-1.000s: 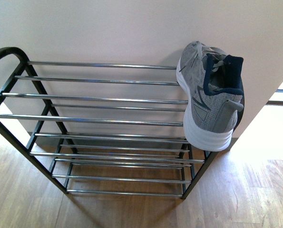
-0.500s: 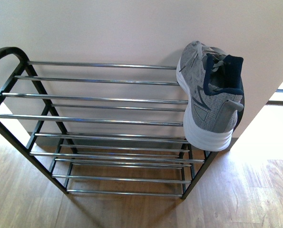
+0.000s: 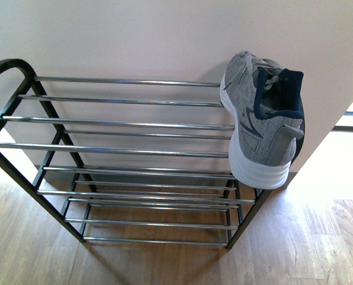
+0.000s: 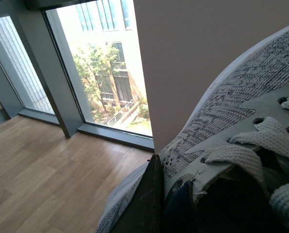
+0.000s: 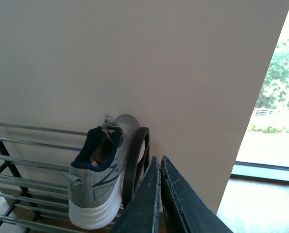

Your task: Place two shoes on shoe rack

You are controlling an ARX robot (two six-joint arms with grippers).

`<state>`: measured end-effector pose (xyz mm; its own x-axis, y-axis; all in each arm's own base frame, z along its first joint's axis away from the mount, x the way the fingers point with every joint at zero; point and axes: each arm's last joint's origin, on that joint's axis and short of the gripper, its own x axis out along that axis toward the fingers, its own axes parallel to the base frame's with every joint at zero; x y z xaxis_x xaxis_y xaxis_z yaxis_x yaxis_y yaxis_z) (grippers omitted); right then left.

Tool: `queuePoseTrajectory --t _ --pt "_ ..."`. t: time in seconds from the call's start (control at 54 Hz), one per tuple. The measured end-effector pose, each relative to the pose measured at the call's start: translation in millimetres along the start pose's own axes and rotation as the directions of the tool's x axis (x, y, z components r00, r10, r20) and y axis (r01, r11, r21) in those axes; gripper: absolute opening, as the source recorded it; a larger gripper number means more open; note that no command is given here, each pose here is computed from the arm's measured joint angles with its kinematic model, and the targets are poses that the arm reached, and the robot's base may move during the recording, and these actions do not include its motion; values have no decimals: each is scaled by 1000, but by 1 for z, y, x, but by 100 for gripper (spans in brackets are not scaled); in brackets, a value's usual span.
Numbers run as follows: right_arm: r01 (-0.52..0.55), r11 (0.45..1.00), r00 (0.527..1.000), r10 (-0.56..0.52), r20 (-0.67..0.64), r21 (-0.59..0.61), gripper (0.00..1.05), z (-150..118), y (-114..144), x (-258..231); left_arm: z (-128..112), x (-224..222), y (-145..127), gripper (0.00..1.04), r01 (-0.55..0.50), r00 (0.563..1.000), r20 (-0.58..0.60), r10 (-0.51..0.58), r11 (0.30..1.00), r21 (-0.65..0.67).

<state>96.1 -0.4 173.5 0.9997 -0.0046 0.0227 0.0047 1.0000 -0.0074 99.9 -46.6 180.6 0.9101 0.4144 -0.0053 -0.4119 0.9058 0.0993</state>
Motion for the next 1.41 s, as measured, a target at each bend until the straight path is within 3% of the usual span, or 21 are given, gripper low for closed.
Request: queuePoseTrajectory --t 0.463,0.592,0.685,0.852,1.037,1.185,1.407 --pt "0 1000 1000 0 0 0 3 0 0 0 0 0 0 2 0 1000 0 0 1000 0" --pt "0 1000 1000 0 0 0 31 0 0 0 0 0 0 2 0 1000 0 0 1000 0" --pt "0 1000 1000 0 0 0 43 0 0 0 0 0 0 2 12 1000 -2 -12 1000 -4" --pt "0 1000 1000 0 0 0 69 0 0 0 -3 -1 0 2 127 991 -32 -129 991 -42" --pt "0 1000 1000 0 0 0 96 0 0 0 -2 3 5 2 164 970 -150 -189 972 -168" --pt "0 1000 1000 0 0 3 95 0 0 0 0 11 12 2 97 956 -223 -190 924 -369" --pt "0 1000 1000 0 0 3 95 0 0 0 8 42 8 2 -16 924 -302 -233 767 -642"
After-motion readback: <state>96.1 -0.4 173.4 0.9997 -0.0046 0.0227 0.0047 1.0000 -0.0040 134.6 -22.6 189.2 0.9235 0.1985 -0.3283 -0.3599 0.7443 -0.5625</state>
